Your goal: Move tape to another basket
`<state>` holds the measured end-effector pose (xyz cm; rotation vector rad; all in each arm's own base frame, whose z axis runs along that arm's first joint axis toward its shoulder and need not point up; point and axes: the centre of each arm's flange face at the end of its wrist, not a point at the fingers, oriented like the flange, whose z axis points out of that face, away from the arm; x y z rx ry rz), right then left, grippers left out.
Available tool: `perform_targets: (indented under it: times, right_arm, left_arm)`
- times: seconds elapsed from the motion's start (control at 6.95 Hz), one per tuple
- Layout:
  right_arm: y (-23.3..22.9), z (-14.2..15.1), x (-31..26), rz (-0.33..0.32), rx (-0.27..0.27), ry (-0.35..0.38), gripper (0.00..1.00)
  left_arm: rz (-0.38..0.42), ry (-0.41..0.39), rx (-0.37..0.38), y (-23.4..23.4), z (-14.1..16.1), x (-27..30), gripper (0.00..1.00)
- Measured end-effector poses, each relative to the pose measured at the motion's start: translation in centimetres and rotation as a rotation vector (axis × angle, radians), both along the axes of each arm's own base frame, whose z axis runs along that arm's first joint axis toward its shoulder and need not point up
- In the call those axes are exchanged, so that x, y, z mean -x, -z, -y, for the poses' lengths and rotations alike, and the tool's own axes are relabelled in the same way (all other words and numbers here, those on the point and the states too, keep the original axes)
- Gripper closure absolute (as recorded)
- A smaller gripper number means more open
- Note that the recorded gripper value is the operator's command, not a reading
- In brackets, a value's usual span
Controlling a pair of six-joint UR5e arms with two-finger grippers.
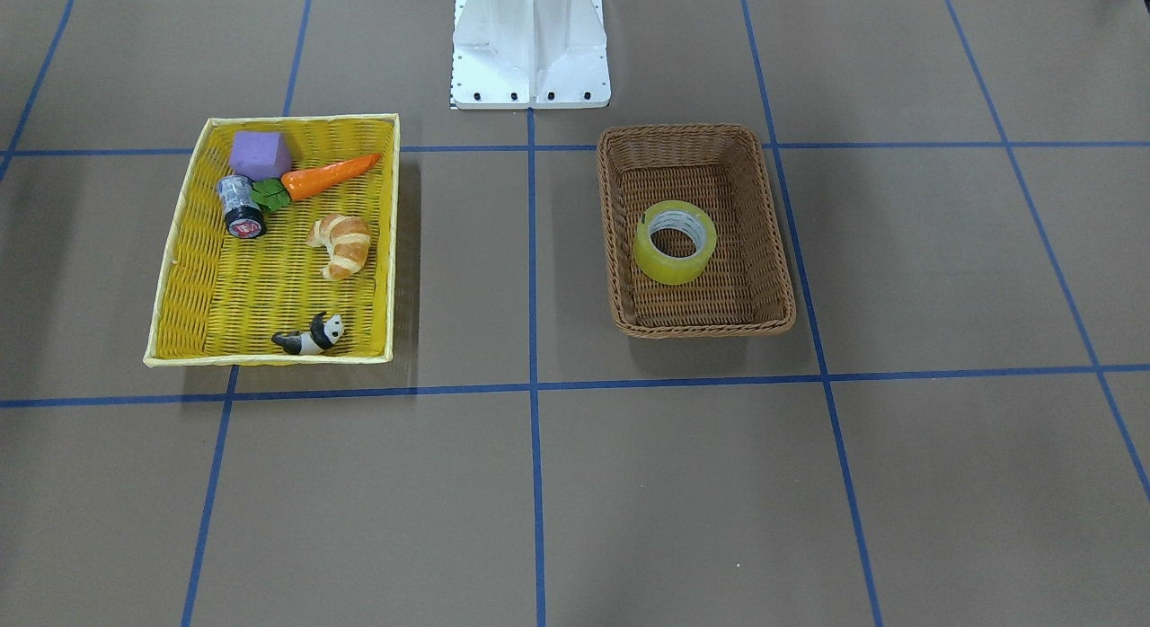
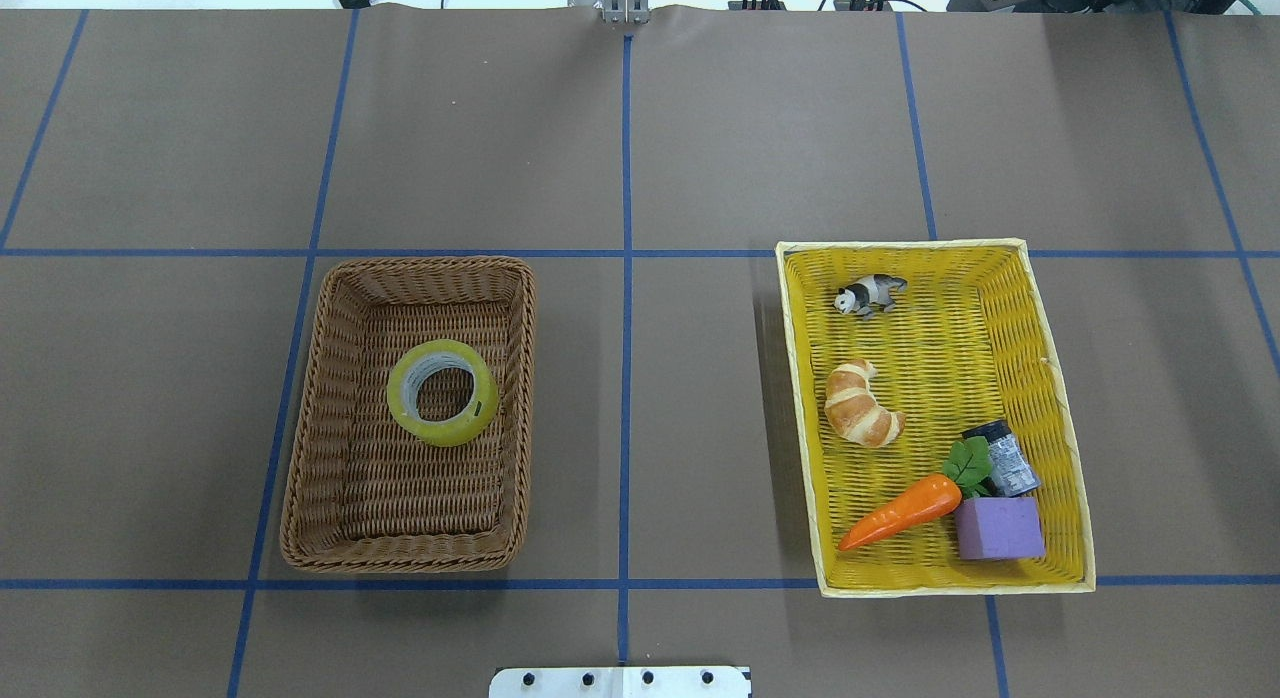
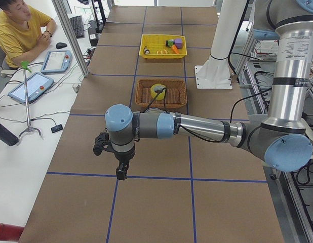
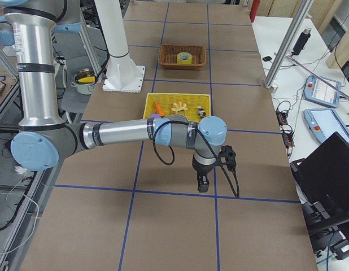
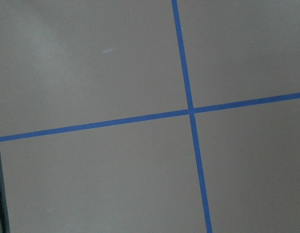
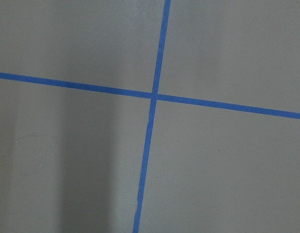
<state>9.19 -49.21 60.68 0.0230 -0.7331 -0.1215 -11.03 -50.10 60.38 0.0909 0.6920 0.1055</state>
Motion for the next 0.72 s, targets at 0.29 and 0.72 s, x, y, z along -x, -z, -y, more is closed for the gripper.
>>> perform_targets:
  times: [0.29, 0.72]
  right_arm:
    - [-0.7, 0.1, 0.0, 0.0, 0.0, -0.001, 0.0]
    - [-3.1, 0.8, 0.0, -0.002, -0.05, -0.003, 0.0]
  left_arm:
    - [0.0, -0.004, 0.008, -0.7, -0.5, -0.1, 0.01]
    - [0.0, -0.007, 0.003, -1.2, -1.1, -0.2, 0.01]
